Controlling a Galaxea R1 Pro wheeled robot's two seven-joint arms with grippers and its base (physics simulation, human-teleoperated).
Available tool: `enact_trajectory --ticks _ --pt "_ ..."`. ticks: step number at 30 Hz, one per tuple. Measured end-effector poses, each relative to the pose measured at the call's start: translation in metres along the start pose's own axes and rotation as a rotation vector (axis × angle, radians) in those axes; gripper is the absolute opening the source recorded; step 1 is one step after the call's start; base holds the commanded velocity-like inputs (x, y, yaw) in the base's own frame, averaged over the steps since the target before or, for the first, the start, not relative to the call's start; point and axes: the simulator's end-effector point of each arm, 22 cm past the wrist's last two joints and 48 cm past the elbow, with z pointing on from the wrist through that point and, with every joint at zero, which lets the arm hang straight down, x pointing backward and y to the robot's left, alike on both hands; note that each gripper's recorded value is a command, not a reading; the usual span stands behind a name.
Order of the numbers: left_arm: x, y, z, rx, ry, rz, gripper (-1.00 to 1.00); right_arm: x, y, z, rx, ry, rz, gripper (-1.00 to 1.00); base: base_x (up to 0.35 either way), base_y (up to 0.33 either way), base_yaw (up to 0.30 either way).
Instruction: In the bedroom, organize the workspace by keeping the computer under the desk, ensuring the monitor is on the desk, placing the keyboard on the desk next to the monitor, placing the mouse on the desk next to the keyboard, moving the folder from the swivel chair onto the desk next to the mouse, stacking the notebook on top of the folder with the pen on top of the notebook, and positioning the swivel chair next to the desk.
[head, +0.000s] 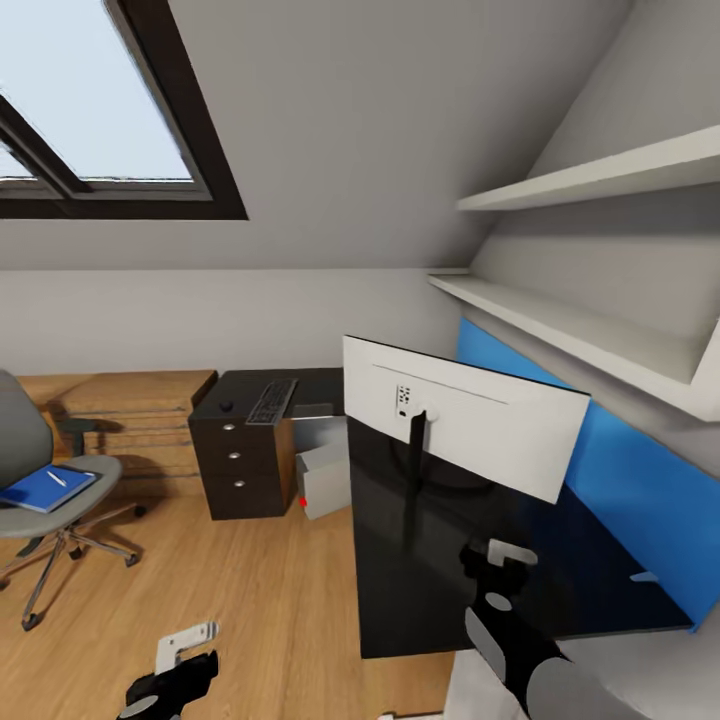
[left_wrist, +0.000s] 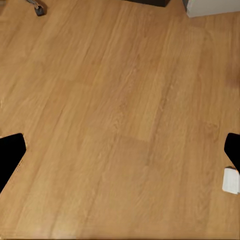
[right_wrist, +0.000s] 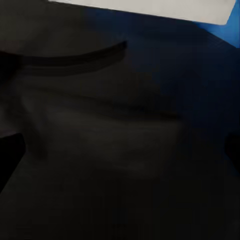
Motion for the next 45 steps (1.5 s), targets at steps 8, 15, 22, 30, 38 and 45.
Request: enact_trajectory --ticks 8,15,22,30,38,45 --pt "0.042 0.027 0.019 -0.053 0.010 0.007 1.00 0.069 0.012 -0.033 -0.014 0.085 0.001 1.00 -0.003 0.331 0.136" --pt "0.061 0.030 0.022 -0.062 0.044 0.021 1.00 0.080 0.023 -0.046 -0.025 0.065 0.028 1.00 0.000 0.332 0.245" --pt "0.064 0.028 0.023 -0.061 0.025 0.013 1.00 0.086 0.024 -0.050 -0.028 0.065 0.030 1.00 0.000 0.193 0.081" --pt "0.068 0.016 0.022 -0.039 0.005 0.033 1.00 0.098 0.022 -0.054 -0.038 0.079 0.000 1.00 0.000 0.013 0.004" --pt "0.069 0.012 0.022 -0.033 0.003 0.038 1.00 0.099 0.027 -0.056 -0.071 0.057 -0.076 1.00 0.000 0.019 0.001" --pt "0.069 0.011 0.022 -0.029 0.003 0.039 1.00 0.096 0.030 -0.057 -0.085 0.033 -0.095 1.00 -0.026 0.215 0.000"
